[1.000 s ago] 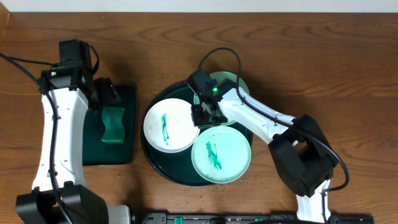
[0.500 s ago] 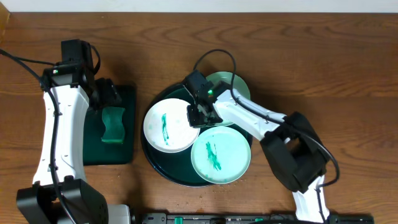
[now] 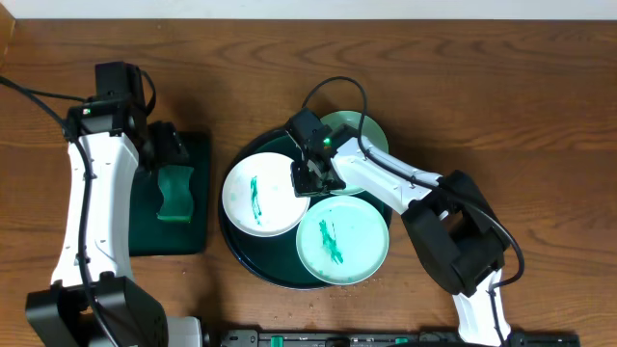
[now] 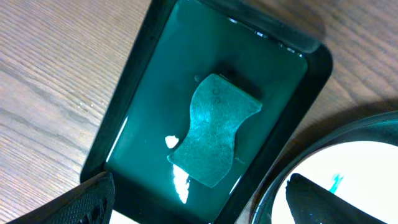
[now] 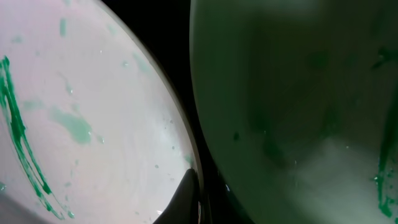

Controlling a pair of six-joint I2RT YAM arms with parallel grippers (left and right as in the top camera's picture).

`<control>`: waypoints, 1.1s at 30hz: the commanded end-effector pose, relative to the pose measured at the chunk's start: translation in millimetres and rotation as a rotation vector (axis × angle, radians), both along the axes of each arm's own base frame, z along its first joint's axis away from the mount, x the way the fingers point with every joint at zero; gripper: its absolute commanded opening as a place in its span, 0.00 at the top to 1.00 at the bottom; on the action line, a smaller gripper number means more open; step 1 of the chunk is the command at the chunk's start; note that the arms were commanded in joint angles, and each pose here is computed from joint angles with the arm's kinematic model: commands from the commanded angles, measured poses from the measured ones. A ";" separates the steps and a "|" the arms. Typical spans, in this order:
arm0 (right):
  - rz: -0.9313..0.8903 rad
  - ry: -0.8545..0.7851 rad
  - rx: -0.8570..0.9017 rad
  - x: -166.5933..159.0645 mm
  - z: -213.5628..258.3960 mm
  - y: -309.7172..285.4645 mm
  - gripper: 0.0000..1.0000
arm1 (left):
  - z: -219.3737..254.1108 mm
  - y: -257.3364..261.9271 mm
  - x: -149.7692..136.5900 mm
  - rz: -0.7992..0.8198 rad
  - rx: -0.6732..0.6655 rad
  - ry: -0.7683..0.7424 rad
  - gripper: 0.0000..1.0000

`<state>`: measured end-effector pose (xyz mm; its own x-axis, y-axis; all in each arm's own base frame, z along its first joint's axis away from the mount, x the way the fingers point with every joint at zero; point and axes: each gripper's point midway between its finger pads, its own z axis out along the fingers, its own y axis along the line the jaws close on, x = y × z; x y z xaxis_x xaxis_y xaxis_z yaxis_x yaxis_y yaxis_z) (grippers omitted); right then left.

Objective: Clean dirty plates on tray and stack at the side
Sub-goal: 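Grasp the green sponge from the left tray with the left gripper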

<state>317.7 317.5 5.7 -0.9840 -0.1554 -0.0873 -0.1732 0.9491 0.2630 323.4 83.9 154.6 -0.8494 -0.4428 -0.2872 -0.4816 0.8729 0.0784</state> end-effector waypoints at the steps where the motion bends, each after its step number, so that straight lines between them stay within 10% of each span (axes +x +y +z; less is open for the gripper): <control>1: 0.023 -0.012 -0.013 3.6 -11.1 1.1 0.99 | -19.4 2.4 -9.2 -0.007 0.007 0.055 0.12; 15: 0.053 -0.020 0.000 4.1 -12.2 4.5 0.99 | -78.0 0.0 -11.1 -0.064 -0.018 0.178 0.15; 21: 0.062 -0.016 0.003 2.9 -12.2 5.0 0.99 | -129.7 -13.9 -15.3 -0.139 -0.119 0.320 0.46; 29: 0.062 -0.017 0.004 3.1 -12.0 5.3 0.99 | -164.7 -15.0 -27.5 -0.133 -0.146 0.428 0.58; 33: 0.062 -0.018 0.005 3.4 -12.0 5.5 0.99 | -171.7 -13.4 -24.0 -0.130 -0.145 0.422 0.92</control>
